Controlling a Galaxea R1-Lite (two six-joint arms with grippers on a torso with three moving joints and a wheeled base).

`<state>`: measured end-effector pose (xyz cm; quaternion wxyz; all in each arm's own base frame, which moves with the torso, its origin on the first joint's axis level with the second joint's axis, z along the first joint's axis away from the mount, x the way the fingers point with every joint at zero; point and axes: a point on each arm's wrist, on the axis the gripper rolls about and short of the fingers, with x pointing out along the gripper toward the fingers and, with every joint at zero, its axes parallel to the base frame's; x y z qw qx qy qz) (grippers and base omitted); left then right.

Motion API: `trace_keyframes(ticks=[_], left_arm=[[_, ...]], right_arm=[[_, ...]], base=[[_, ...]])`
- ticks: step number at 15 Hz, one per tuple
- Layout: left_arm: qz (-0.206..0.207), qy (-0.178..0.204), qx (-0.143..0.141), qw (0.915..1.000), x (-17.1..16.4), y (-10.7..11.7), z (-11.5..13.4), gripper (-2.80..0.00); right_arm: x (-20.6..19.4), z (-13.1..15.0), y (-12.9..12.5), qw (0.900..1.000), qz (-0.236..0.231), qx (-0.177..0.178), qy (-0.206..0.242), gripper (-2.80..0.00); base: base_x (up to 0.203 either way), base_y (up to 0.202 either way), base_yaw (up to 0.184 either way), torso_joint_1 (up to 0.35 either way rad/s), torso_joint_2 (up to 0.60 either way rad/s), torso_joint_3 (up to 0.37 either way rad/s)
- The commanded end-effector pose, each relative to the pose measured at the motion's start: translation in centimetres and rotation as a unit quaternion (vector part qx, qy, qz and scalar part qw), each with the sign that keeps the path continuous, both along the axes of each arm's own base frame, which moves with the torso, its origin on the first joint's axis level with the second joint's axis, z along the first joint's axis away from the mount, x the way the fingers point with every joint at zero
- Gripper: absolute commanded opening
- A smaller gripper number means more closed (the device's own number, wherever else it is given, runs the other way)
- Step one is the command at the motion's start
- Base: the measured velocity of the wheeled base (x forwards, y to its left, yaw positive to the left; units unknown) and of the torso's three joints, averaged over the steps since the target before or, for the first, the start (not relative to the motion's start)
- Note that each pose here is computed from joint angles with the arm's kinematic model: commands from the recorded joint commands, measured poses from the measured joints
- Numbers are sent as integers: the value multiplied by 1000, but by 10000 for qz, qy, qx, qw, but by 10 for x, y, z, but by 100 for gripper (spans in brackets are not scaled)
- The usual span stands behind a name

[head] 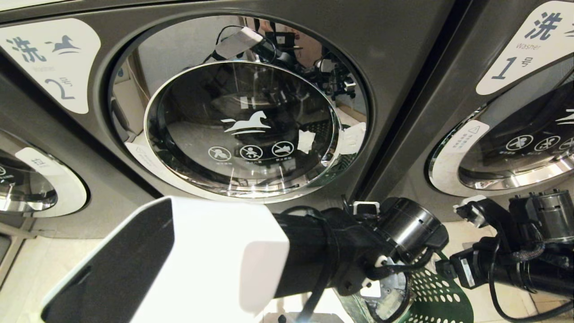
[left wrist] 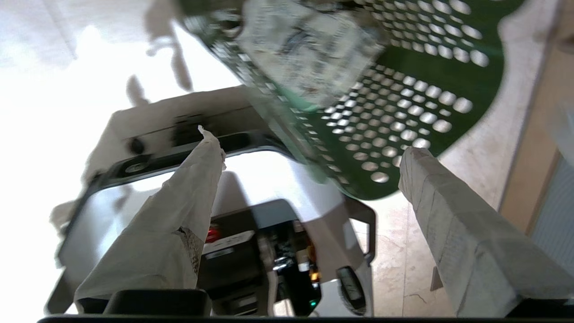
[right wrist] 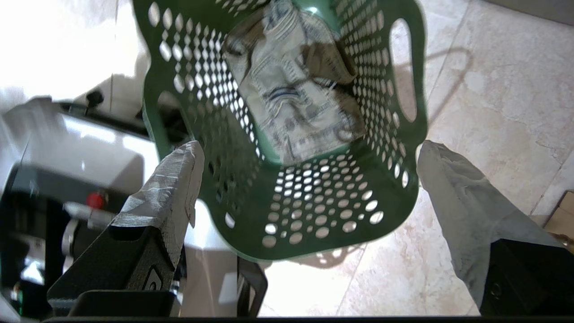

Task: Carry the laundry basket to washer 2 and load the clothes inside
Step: Open the lid of the washing machine

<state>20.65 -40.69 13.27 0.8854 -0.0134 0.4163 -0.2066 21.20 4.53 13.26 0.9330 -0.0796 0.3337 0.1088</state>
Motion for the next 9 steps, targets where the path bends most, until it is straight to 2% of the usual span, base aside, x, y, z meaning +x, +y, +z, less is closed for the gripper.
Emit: trace_keyframes(ticks=[1, 3, 4, 8, 9], left_arm=[[201, -7, -21, 9998, 8, 18, 18, 0], [649, 160, 522, 9964, 25, 47, 20, 0], [978, 172, 660, 9929, 31, 64, 24, 0], [1704, 382, 792, 9814, 34, 127, 32, 0], [1864, 399, 792, 9785, 34, 146, 32, 0]], right_arm=[[-13, 6, 1, 9999, 124, -7, -115, 0], [-23, -4, -1, 9998, 165, -91, 51, 0], [-29, -6, -2, 9998, 157, -91, 66, 0], [-56, -7, -9, 9998, 142, -112, -17, 0], [-57, -8, -10, 9998, 31, -207, 6, 0]], base=[[0, 0, 0, 0, 0, 0], [0, 0, 0, 0, 0, 0], [0, 0, 0, 0, 0, 0], [0, 0, 0, 0, 0, 0], [0, 0, 0, 0, 0, 0]])
